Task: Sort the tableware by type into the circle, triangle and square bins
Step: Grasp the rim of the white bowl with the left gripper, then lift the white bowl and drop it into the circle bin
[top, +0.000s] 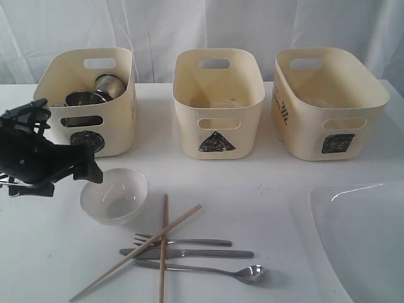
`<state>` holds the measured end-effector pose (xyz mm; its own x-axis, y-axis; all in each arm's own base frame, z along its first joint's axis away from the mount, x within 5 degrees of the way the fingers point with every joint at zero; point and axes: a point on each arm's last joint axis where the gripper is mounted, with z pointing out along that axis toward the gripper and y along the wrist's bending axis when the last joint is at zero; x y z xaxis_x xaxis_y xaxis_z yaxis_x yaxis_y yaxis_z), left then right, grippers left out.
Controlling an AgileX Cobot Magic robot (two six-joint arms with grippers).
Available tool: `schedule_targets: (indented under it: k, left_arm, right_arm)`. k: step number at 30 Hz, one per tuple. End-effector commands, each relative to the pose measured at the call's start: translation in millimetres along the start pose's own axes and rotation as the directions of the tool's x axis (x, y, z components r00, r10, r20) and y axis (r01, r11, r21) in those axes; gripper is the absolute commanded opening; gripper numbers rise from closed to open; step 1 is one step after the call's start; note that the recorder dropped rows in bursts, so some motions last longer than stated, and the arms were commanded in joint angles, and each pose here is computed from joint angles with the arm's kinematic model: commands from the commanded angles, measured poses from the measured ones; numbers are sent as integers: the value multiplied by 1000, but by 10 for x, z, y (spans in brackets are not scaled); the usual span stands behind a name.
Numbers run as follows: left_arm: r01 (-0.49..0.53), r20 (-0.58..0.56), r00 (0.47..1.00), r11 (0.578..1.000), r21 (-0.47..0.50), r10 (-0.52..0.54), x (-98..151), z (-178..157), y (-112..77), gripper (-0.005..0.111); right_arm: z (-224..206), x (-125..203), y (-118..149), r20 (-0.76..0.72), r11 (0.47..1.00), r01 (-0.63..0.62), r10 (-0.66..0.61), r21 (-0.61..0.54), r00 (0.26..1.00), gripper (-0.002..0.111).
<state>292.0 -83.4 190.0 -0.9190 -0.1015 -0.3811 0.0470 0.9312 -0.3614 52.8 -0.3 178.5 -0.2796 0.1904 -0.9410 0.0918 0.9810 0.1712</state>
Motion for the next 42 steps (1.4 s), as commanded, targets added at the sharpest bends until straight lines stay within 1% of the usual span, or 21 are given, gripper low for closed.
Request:
schedule_targets:
  k: [1, 6, 8, 9, 10, 12, 15, 16, 19, 23, 25, 27, 30, 33, 35, 36, 37, 39, 40, 41, 42]
  left_arm:
    - [-1, -78, 997, 1000, -8, 0, 81, 211, 39, 92]
    - [-25, -122, 992, 1000, -4, 25, 165, 375, -52, 92]
    - [-49, -115, 992, 999, -1, 48, 183, 405, -112, 89]
    - [-57, -113, 992, 998, 0, 57, 184, 413, -132, 85]
    - [-67, -108, 992, 998, 2, 67, 191, 420, -161, 78]
    - [-72, -104, 992, 997, 3, 72, 194, 424, -176, 60]
    - [-72, -105, 992, 997, 3, 72, 195, 424, -178, 19]
    - [-72, -105, 992, 997, 3, 72, 195, 424, -178, 2]
    - [-93, -94, 991, 996, 4, 93, 180, 383, -189, 0]
    - [-102, -30, 994, 995, 21, 103, 125, 187, -257, 0]
    - [-142, 23, 990, 990, 24, 142, 85, 18, -303, 0]
    - [-215, 85, 973, 977, 7, 213, 30, -167, -343, 0]
    - [-314, 196, 928, 948, -49, 317, -76, -478, -372, 0]
    - [-332, 338, 878, 940, -75, 337, -205, -881, -425, 0]
    - [-325, 461, 822, 940, -103, 335, -307, -1153, -443, 0]
    - [-311, 542, 774, 943, -122, 326, -381, -1290, -446, 0]
    - [-289, 630, 710, 946, -146, 314, -469, -1408, -441, 0]
    - [-218, 802, 526, 956, -195, 283, -678, -1635, -399, 0]
    - [-189, 845, 463, 961, -204, 270, -758, -1695, -381, 0]
    - [-157, 877, 410, 967, -202, 250, -852, -1742, -366, 0]
    - [-141, 889, 390, 970, -197, 238, -941, -1747, -362, 0]
  right_arm:
    - [-3, -16, 1, 16, 1000, 15, -15, -2, 1000, 0]
    - [-3, -16, 1, 16, 1000, 15, -15, -2, 1000, 0]
    - [-3, -16, 1, 16, 1000, 15, -15, -2, 1000, 0]
    - [-3, -16, 1, 16, 1000, 15, -15, -2, 1000, 0]
    - [-3, -16, 1, 16, 1000, 15, -15, -2, 1000, 0]
    - [-3, -16, 1, 16, 1000, 15, -15, -2, 1000, 0]
    - [-3, -16, 1, 16, 1000, 15, -15, -2, 1000, 0]
    - [-3, -16, 1, 16, 1000, 15, -15, -2, 1000, 0]
    - [-3, -16, 1, 16, 1000, 15, -15, -2, 1000, 0]
    - [-3, -16, 1, 16, 1000, 15, -15, -2, 1000, 0]
    - [-3, -16, 1, 16, 1000, 15, -15, -2, 1000, 0]
    - [-3, -16, 1, 16, 1000, 15, -15, -2, 1000, 0]
    - [-3, -16, 1, 16, 1000, 15, -15, -2, 1000, 0]
    - [-3, -16, 1, 16, 1000, 15, -15, -2, 1000, 0]
    - [-3, -16, 1, 16, 1000, 15, -15, -2, 1000, 0]
    - [-3, -16, 1, 16, 1000, 15, -15, -2, 1000, 0]
    - [-3, -16, 1, 16, 1000, 15, -15, -2, 1000, 0]
    - [-3, -16, 1, 16, 1000, 15, -15, -2, 1000, 0]
    - [-3, -16, 1, 16, 1000, 15, -15, -2, 1000, 0]
    - [-3, -16, 1, 16, 1000, 15, -15, -2, 1000, 0]
    - [-3, -16, 1, 16, 1000, 15, -15, -2, 1000, 0]
